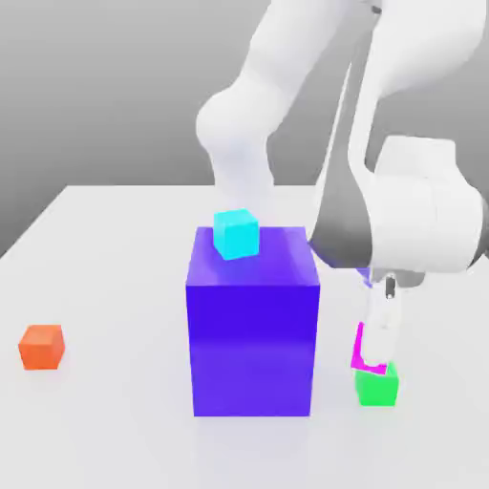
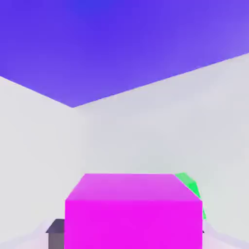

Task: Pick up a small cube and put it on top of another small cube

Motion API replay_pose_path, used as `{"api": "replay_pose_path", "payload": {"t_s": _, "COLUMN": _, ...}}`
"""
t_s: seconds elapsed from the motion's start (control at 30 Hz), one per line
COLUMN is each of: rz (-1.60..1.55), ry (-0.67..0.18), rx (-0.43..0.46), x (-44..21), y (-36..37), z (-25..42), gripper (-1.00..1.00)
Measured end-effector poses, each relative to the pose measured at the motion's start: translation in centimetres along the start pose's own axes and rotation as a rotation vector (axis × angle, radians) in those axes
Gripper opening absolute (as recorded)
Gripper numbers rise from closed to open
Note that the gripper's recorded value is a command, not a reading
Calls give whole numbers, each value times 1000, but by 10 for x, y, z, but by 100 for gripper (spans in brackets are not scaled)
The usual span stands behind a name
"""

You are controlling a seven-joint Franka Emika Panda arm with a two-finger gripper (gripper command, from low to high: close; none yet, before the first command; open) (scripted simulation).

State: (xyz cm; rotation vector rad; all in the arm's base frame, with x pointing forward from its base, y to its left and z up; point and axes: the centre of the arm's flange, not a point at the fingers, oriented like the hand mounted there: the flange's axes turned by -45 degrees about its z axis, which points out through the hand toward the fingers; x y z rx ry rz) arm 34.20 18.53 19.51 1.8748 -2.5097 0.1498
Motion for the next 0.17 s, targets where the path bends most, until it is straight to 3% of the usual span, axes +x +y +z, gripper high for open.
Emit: {"api": "replay_pose_path", "payload": {"t_s": 0.17, "rz": 0, "ry": -18, "rx": -30, "x": -2, "y": 5, "z": 11, "gripper": -100}}
